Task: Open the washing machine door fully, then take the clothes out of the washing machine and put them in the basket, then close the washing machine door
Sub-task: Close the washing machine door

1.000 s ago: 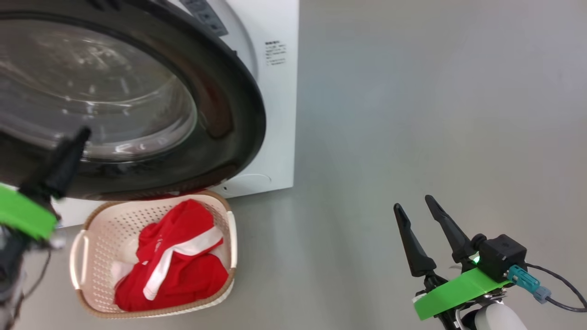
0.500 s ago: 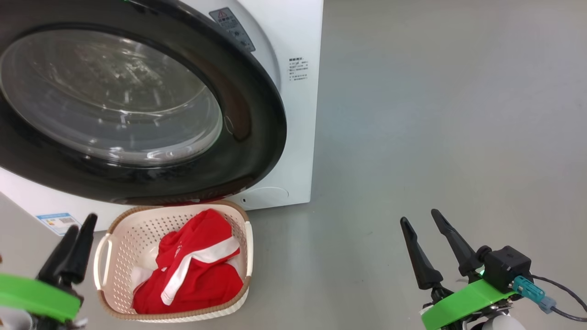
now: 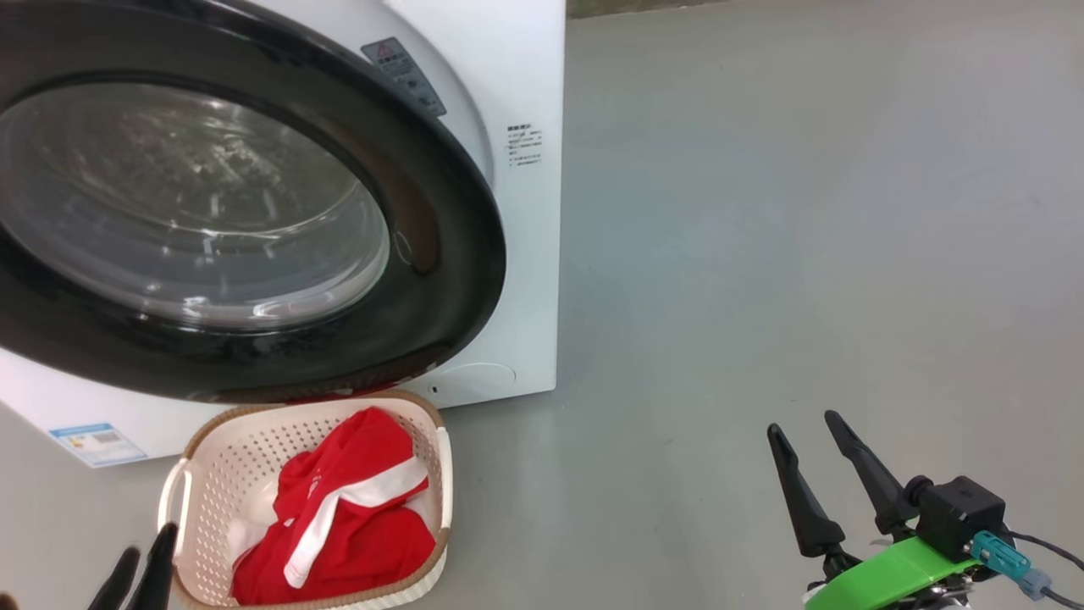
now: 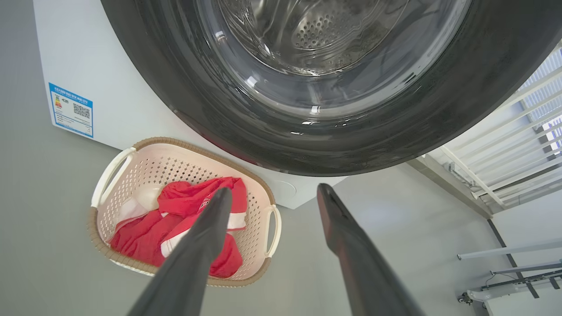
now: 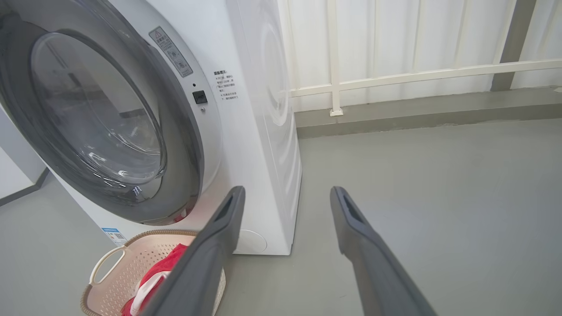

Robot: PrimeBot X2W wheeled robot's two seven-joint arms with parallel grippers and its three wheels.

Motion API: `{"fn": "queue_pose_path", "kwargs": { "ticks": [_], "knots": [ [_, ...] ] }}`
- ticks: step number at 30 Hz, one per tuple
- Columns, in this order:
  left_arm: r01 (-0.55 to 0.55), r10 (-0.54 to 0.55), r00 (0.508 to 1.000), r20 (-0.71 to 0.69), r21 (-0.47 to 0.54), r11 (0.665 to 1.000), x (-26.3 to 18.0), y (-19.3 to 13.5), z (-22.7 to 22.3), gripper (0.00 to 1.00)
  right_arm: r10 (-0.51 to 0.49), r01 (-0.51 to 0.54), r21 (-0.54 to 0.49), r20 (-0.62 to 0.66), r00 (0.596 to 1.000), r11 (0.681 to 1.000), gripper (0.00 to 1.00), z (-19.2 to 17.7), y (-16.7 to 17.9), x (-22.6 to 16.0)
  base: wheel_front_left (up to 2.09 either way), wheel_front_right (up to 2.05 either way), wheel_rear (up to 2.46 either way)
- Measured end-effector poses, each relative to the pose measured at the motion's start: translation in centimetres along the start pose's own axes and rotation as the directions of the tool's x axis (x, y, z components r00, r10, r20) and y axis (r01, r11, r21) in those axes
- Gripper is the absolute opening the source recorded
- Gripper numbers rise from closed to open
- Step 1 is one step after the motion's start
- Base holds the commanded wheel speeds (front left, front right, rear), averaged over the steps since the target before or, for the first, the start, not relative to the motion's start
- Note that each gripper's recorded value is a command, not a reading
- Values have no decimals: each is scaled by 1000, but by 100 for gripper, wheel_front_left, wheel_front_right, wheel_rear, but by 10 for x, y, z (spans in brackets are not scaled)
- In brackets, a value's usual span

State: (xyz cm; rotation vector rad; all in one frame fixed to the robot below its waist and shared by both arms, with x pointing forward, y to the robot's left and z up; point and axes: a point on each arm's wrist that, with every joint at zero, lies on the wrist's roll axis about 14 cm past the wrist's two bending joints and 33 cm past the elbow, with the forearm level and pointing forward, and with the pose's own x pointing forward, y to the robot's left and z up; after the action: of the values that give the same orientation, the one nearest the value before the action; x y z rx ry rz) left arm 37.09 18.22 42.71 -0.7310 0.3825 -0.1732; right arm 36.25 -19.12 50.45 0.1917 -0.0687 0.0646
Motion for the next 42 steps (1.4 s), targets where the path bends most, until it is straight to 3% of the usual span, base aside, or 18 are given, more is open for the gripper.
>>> {"fn": "queue_pose_path", "kwargs": {
  "ticks": [5, 17, 34, 42],
  "knots": [
    [-25, 24, 999, 39, 18, 1000, -3, 6, 1, 100, -27, 27, -5, -17, 999, 1000, 100, -4, -9, -15, 0, 0, 0],
    [-69, 45, 989, 143, 172, 983, -13, 8, 7, 100, -64, 64, -17, 9, 998, 998, 100, 6, -23, -28, 0, 0, 0],
    [-105, -40, 946, 323, 419, 902, -19, -25, 42, 100, -66, 67, -15, 15, 998, 998, 100, 7, -23, -33, 0, 0, 0],
    [-138, -29, 930, 366, 423, 896, -27, -27, 46, 100, -68, 68, -15, 22, 997, 998, 100, 9, -24, -33, 0, 0, 0]
  ]
}}
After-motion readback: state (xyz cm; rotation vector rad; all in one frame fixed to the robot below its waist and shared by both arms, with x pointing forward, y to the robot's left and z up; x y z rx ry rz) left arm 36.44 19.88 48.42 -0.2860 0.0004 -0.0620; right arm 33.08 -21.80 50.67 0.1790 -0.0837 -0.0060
